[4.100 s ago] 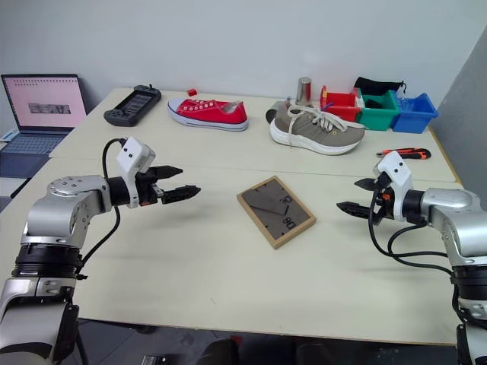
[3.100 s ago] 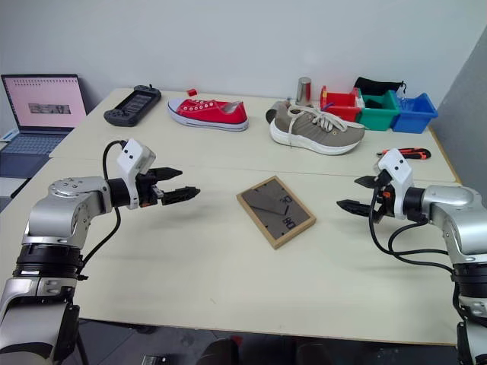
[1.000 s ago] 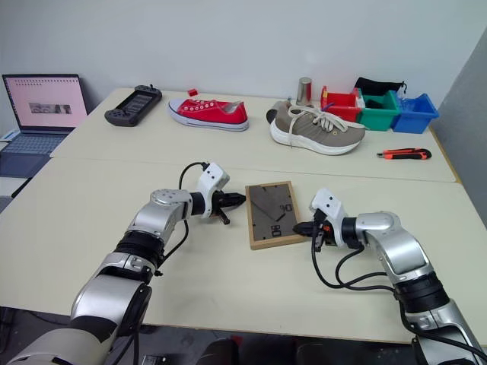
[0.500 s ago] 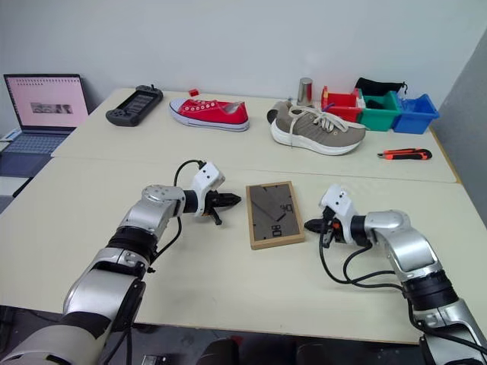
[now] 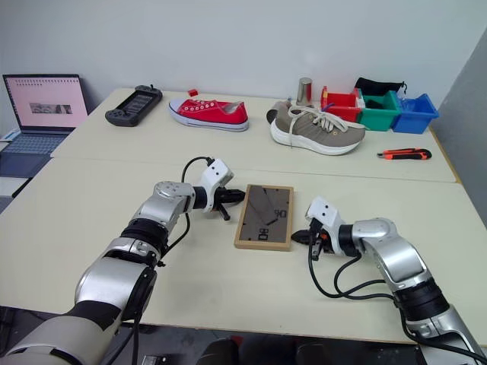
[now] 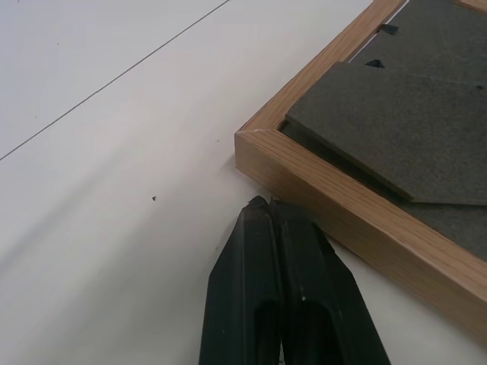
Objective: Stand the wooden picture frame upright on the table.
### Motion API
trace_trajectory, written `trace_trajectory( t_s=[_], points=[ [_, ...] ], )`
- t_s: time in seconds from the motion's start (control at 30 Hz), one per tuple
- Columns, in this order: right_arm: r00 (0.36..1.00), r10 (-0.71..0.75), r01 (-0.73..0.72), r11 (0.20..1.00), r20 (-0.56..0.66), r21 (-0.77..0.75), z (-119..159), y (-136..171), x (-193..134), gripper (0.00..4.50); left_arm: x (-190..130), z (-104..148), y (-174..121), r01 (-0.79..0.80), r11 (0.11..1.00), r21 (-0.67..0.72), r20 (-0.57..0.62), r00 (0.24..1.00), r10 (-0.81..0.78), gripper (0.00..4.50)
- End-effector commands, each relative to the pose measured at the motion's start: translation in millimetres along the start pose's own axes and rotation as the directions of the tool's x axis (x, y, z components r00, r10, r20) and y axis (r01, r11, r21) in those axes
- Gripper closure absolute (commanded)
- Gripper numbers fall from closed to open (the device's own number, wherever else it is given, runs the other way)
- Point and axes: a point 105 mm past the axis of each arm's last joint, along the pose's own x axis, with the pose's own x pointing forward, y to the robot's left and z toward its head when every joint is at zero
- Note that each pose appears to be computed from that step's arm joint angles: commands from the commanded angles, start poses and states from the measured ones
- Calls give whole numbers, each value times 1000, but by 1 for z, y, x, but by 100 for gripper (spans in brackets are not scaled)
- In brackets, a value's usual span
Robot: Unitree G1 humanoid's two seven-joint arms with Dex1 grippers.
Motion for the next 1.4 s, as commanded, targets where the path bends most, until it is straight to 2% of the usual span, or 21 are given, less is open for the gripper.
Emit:
trace_trajectory(
  t_s=[0.03,0.13,0.27,0.37,0.47,0.53,0.6,0.9,0.97,1.07,1.2,1.4],
  points=[
    [999,19,-19,1000,44,-19,12,6,-1,450,2,14,2,-7,999,36,31,1000,6,447],
    [1000,1,-1,999,17,-36,8,1,-4,450,-2,12,4,-8,998,62,20,1000,7,447],
    [996,-91,90,994,-9,-64,5,-22,-15,450,-30,5,20,-18,999,51,6,1000,18,447],
    [982,-191,191,979,-1,-74,9,-47,-21,450,-57,-6,22,77,995,-66,-2,997,-78,397],
    [978,-207,207,975,4,-83,12,-53,-20,450,-71,-10,18,135,964,-231,-4,990,-140,330],
    [979,-205,205,974,5,-93,13,-54,-15,450,-78,-11,11,181,895,-408,-2,980,-199,277],
    [978,-209,208,973,5,-101,13,-54,-11,450,-83,-11,4,213,829,-516,0,969,-249,241],
    [978,-207,206,973,6,-107,12,-53,-2,450,-85,-3,-15,258,661,-704,55,949,-311,23],
    [978,-207,206,972,1,-111,10,-53,-1,450,-85,-4,-20,256,611,-750,48,941,-336,7],
    [978,-209,207,971,-5,-116,9,-54,0,450,-86,-7,-24,231,546,-806,22,932,-361,7],
    [978,-209,207,971,-6,-119,10,-55,1,450,-85,-6,-28,235,520,-821,16,921,-390,7],
    [980,-198,196,973,-4,-123,12,-53,7,450,-76,-9,-37,264,536,-802,7,902,-433,7]
  ],
)
